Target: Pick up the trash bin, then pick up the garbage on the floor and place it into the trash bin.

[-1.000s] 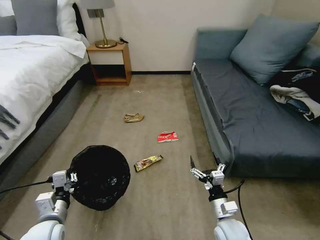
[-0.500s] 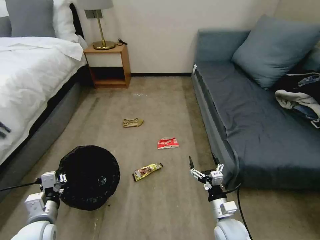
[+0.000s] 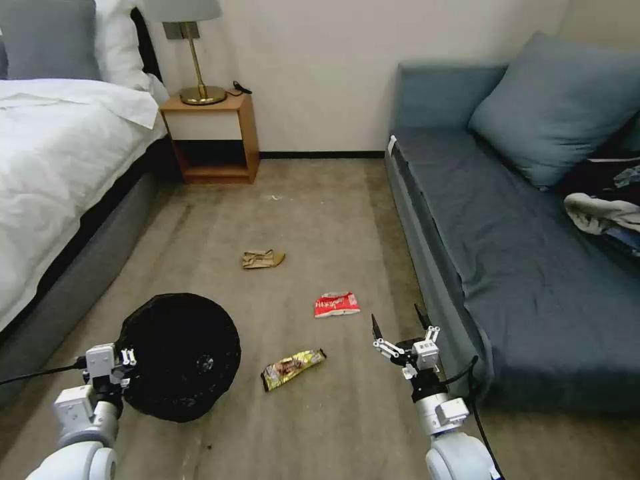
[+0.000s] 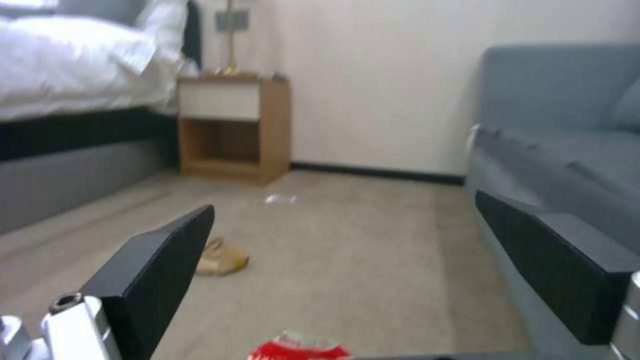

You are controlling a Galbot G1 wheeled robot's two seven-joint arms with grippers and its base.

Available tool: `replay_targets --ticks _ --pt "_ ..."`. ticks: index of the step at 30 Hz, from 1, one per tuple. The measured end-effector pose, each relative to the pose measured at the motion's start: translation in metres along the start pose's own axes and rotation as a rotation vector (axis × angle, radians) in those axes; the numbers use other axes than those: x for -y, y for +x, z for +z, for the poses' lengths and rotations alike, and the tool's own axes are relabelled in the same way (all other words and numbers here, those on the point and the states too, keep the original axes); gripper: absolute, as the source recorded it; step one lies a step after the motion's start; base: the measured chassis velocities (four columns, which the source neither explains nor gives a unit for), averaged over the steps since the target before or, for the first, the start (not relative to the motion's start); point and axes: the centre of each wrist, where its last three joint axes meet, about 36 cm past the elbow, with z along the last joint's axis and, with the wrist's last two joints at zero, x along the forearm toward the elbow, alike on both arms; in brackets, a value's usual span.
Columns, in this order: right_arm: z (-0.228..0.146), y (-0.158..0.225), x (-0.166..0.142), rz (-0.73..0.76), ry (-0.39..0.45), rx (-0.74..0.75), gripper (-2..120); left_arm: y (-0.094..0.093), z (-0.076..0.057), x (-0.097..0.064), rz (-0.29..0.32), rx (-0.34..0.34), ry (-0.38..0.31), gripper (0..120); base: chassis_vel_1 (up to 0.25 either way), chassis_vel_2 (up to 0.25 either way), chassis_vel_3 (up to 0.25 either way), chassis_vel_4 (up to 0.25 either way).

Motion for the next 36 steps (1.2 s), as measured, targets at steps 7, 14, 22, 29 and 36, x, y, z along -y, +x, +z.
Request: replay_targets --ticks 7,14,22,29,36 --pt "-0.006 -0.017 0.002 -0.141 -0.11 -0.214 100 -0.002 0.001 0.001 0.004 -0.002 -0.004 7 -0.056 0.074 0.065 -0.076" --pt "-0.015 -0.055 -0.019 -0.163 -0.206 -0.478 100 -0.004 0.004 0.002 0.004 -0.009 -0.01 7 0.0 0.0 0.0 0.0" --pt "-0.006 -0.112 -0.051 -0.113 -0.292 -0.859 100 -0.002 0.007 0.002 0.002 -0.011 -0.024 7 0.0 0.0 0.0 0.0" --pt "0.006 -0.132 -0.078 -0.031 -0.374 -0.955 100 0.0 0.005 -0.003 -0.004 -0.008 -0.04 7 0.0 0.0 0.0 0.0" --pt "0.018 -0.139 -0.101 0.023 -0.389 -1.041 100 0.0 0.005 -0.003 -0.003 -0.005 -0.041 7 0.0 0.0 0.0 0.0"
